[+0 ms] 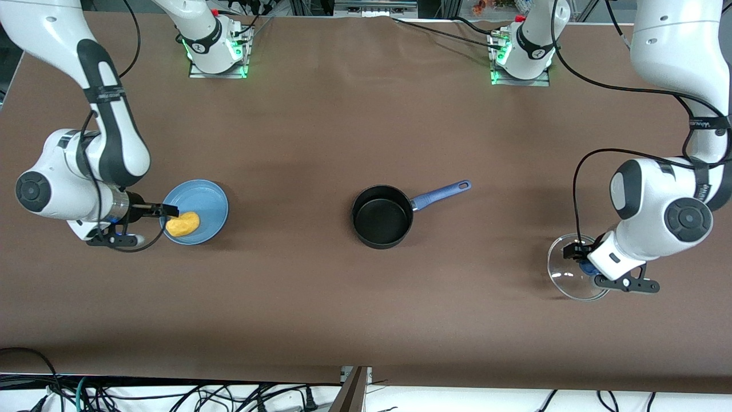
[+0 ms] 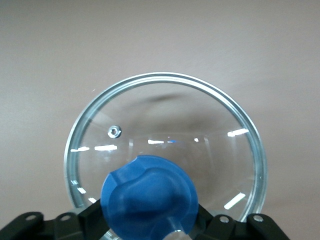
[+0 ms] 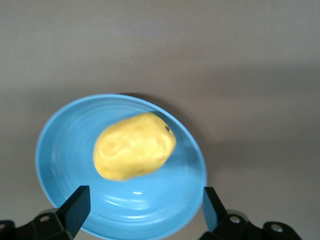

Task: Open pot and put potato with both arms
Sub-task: 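Carry the lid aside with the left gripper while the right gripper grasps potato, then set the lid down with the left gripper while the right gripper lifts potato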

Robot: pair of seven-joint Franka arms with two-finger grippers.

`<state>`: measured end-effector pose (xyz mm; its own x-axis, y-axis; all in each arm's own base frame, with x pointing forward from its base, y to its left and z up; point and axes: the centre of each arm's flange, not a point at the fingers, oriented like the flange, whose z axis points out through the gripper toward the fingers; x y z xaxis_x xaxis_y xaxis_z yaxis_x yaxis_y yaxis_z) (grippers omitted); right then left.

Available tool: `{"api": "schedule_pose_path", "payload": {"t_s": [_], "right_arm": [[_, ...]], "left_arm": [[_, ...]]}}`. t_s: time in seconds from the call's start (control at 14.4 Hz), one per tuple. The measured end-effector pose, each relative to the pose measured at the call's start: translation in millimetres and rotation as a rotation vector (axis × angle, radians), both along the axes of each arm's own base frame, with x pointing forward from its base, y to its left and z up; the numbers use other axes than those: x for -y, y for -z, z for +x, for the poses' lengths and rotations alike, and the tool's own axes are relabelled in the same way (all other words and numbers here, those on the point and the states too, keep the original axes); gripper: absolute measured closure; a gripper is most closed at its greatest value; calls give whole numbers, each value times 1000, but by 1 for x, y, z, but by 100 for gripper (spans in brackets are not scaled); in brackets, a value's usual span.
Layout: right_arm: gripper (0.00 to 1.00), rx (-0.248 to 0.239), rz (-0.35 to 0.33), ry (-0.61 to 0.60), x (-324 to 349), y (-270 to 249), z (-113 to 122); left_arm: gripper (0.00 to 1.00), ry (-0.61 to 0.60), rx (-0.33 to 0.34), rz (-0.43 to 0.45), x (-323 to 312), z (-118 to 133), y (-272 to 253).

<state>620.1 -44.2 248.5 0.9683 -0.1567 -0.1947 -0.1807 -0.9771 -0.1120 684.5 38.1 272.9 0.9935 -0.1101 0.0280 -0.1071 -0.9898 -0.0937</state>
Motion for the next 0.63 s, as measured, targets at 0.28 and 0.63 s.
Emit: {"api": "schedule_pose_path", "payload": {"t_s": [0.28, 0.63], "right_arm": [[0, -44, 68, 170, -1, 32, -3], [0, -21, 58, 192, 0, 46, 0]], "left_arm": [[48, -8, -33, 11, -51, -41, 42], [46, -51, -79, -3, -78, -61, 61]]}}
